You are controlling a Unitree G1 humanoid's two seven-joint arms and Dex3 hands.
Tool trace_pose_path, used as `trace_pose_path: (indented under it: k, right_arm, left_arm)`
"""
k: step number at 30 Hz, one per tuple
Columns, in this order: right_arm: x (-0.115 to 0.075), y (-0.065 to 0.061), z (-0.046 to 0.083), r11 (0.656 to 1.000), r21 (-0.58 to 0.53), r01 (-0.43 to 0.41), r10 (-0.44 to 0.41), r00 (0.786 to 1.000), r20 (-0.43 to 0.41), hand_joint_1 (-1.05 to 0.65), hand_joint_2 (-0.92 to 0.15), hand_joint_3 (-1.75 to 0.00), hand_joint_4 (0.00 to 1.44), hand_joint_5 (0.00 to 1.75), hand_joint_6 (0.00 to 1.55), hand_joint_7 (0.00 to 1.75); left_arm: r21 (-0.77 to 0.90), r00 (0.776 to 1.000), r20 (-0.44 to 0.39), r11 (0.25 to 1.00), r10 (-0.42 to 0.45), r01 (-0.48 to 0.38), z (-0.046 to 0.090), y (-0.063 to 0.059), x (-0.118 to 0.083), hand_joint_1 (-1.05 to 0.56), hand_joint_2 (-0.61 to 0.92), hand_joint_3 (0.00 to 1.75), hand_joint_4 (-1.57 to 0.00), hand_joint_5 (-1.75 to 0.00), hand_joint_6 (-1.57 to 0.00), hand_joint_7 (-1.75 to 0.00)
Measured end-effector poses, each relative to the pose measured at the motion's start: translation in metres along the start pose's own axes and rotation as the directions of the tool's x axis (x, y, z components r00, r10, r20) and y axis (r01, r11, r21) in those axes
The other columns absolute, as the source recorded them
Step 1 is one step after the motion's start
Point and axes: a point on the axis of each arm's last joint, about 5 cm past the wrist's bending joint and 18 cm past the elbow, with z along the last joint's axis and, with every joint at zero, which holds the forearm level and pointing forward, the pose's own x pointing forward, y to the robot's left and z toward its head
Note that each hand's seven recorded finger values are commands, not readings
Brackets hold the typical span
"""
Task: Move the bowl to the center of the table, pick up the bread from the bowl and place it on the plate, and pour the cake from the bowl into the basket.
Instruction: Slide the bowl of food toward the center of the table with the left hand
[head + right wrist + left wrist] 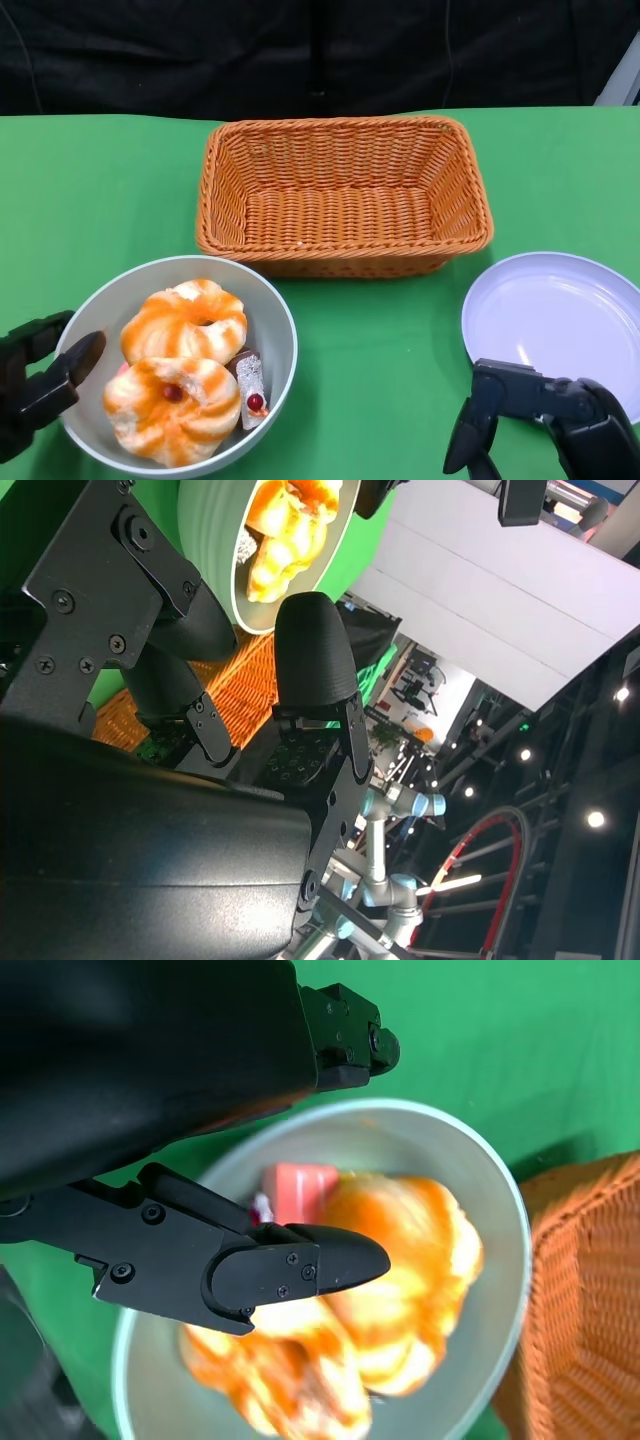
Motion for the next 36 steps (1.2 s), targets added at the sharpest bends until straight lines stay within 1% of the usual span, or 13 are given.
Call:
trace_pose_path:
  k: [3, 8, 10, 13, 14, 15, 16, 19, 21, 23, 28, 31, 36]
  right_arm:
    - [0.003, -0.002, 0.001, 1.000, -0.010, 0.004, -0.004, 1.000, 0.020, 0.06, -0.09, -1.74, 0.83, 1.68, 0.80, 1.37]
    - [0.011, -0.007, 0.003, 0.999, -0.046, 0.008, -0.005, 0.998, 0.067, -0.01, -0.12, -1.70, 0.81, 1.62, 0.74, 1.32]
    - [0.014, -0.009, 0.004, 0.996, -0.084, -0.011, 0.015, 0.999, 0.047, -0.06, -0.18, -1.47, 0.62, 1.44, 0.57, 1.16]
    - [0.021, -0.016, 0.006, 0.985, -0.163, -0.059, 0.062, 0.998, 0.013, -0.11, -0.26, -1.27, 0.50, 1.38, 0.46, 1.07]
    - [0.023, -0.017, 0.007, 0.982, -0.175, -0.070, 0.072, 0.997, 0.007, -0.18, -0.36, -1.05, 0.42, 1.36, 0.38, 1.03]
    - [0.025, -0.018, 0.007, 0.977, -0.192, -0.090, 0.091, 0.996, -0.003, -0.21, -0.43, -0.91, 0.38, 1.35, 0.34, 1.01]
    - [0.027, -0.020, 0.007, 0.971, -0.210, -0.111, 0.111, 0.994, -0.013, -0.23, -0.48, -0.82, 0.35, 1.35, 0.31, 1.00]
    - [0.030, -0.021, 0.006, 0.964, -0.229, -0.132, 0.128, 0.991, -0.032, -0.24, -0.51, -0.75, 0.34, 1.35, 0.29, 1.00]
    - [0.033, -0.021, 0.006, 0.953, -0.259, -0.154, 0.150, 0.988, -0.037, -0.33, -0.68, -0.40, 0.24, 1.31, 0.24, 0.93]
    - [0.039, -0.021, 0.005, 0.935, -0.304, -0.181, 0.180, 0.983, -0.033, -0.37, -0.78, -0.23, 0.21, 1.28, 0.22, 0.89]
    - [0.042, -0.020, 0.004, 0.915, -0.344, -0.211, 0.210, 0.977, -0.042, -0.38, -0.84, -0.12, 0.20, 1.26, 0.22, 0.86]
    - [0.045, -0.018, 0.002, 0.893, -0.364, -0.264, 0.240, 0.965, -0.109, -0.41, -0.89, -0.06, 0.04, 1.18, 0.10, 0.73]
    - [0.051, -0.013, 0.001, 0.869, -0.377, -0.322, 0.282, 0.946, -0.159, -0.42, -0.90, -0.02, 0.00, 1.10, 0.07, 0.68]
  left_arm:
    - [-0.073, 0.999, -0.009, 0.997, -0.040, 0.040, 0.000, -0.001, 0.001, -0.61, 0.92, 0.59, 0.00, 0.00, 0.00, 0.00]
    - [-0.123, 0.998, -0.019, 0.991, -0.059, 0.056, -0.002, -0.005, 0.001, -0.61, 0.92, 0.61, 0.00, 0.00, 0.00, 0.00]
    - [-0.144, 0.998, -0.022, 0.988, -0.067, 0.063, -0.002, -0.007, 0.001, -0.62, 0.92, 0.61, 0.00, 0.00, 0.00, 0.00]
    - [-0.168, 0.994, -0.031, 0.981, -0.105, 0.099, -0.002, -0.011, 0.002, -0.62, 0.92, 0.62, 0.00, 0.00, 0.00, 0.00]
    - [-0.171, 0.993, -0.033, 0.979, -0.114, 0.107, -0.003, -0.012, 0.002, -0.62, 0.92, 0.64, 0.00, 0.00, 0.00, 0.00]
    - [-0.172, 0.992, -0.034, 0.978, -0.123, 0.115, -0.002, -0.013, 0.002, -0.62, 0.92, 0.65, 0.00, 0.00, 0.00, 0.00]
    - [-0.171, 0.991, -0.036, 0.977, -0.132, 0.124, -0.002, -0.015, 0.002, -0.62, 0.92, 0.65, 0.00, 0.00, 0.00, 0.00]
    - [-0.170, 0.989, -0.040, 0.976, -0.145, 0.136, -0.002, -0.017, 0.003, -0.62, 0.92, 0.66, 0.00, 0.00, 0.00, 0.00]
    - [-0.157, 0.987, -0.043, 0.977, -0.152, 0.143, -0.001, -0.019, 0.003, -0.62, 0.92, 0.63, 0.00, 0.00, 0.00, 0.00]
    - [-0.137, 0.983, -0.051, 0.976, -0.176, 0.167, 0.000, -0.025, 0.003, -0.63, 0.92, 0.60, 0.00, 0.00, 0.00, 0.00]
    - [-0.140, 0.976, -0.063, 0.970, -0.210, 0.200, -0.001, -0.032, 0.005, -0.63, 0.92, 0.58, 0.00, 0.00, 0.00, 0.00]
    - [-0.154, 0.976, -0.074, 0.970, -0.203, 0.190, -0.002, -0.039, 0.006, -0.63, 0.92, 0.47, 0.00, 0.00, 0.00, 0.00]
    - [-0.155, 0.959, -0.100, 0.956, -0.265, 0.248, -0.003, -0.053, 0.011, -0.60, 0.92, 0.49, 0.00, 0.00, 0.00, 0.00]
